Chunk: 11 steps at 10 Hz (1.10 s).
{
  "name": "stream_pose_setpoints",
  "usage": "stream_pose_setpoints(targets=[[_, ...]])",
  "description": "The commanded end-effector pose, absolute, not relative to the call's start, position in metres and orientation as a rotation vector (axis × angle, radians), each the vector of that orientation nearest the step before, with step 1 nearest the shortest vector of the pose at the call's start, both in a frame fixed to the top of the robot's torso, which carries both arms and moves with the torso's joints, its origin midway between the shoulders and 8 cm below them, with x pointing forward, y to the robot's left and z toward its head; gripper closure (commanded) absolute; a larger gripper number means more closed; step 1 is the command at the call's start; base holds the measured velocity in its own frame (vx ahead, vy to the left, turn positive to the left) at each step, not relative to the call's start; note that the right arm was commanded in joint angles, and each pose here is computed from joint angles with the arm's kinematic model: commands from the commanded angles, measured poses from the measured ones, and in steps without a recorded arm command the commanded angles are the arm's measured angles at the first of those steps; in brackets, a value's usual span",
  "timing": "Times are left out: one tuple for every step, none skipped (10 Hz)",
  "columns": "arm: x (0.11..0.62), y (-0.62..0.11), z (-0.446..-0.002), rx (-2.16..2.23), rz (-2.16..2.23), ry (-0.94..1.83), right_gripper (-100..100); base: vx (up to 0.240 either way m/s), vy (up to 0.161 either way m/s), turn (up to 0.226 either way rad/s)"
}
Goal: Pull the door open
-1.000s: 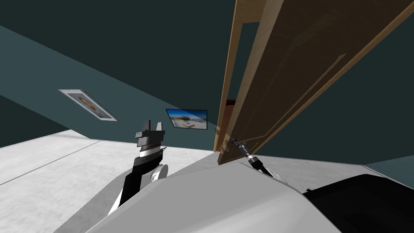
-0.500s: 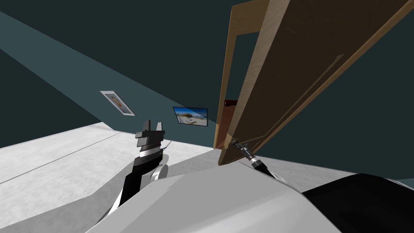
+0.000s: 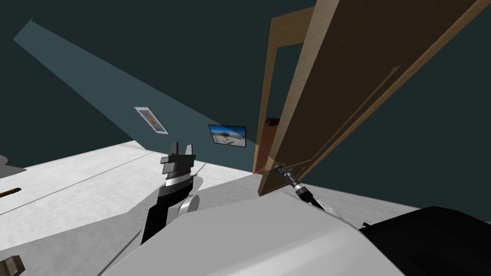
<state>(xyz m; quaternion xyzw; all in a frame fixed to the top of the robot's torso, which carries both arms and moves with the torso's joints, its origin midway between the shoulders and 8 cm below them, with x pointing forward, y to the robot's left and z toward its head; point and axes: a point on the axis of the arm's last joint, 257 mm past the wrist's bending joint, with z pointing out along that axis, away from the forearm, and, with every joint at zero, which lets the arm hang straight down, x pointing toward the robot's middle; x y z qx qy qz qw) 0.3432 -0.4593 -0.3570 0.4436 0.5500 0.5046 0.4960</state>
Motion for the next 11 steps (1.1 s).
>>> stream_pose_setpoints(targets=[[0.352, -0.453, -0.36, 1.077, 1.219, 1.335, 100, -0.186, -0.06, 0.125], [0.359, -0.45, -0.361, 1.077, 1.217, 1.332, 100, -0.203, -0.06, 0.106], [0.366, -0.447, -0.361, 1.078, 1.215, 1.329, 100, -0.213, -0.075, 0.127], [0.374, -0.443, -0.361, 1.078, 1.214, 1.327, 100, -0.226, -0.083, 0.13], [0.382, -0.439, -0.36, 1.078, 1.212, 1.325, 100, -0.21, -0.086, 0.139], [0.39, -0.435, -0.36, 1.079, 1.211, 1.323, 100, -0.178, -0.116, 0.148], [0.394, -0.433, -0.36, 1.079, 1.21, 1.322, 100, -0.167, -0.104, 0.134], [0.406, -0.427, -0.359, 1.08, 1.208, 1.32, 100, -0.209, -0.104, 0.187], [0.406, -0.427, -0.359, 1.08, 1.208, 1.32, 100, -0.15, -0.068, 0.084], [0.418, -0.421, -0.359, 1.08, 1.207, 1.319, 100, -0.176, -0.096, 0.117], [0.425, -0.416, -0.358, 1.081, 1.206, 1.319, 100, -0.201, -0.124, 0.152]])
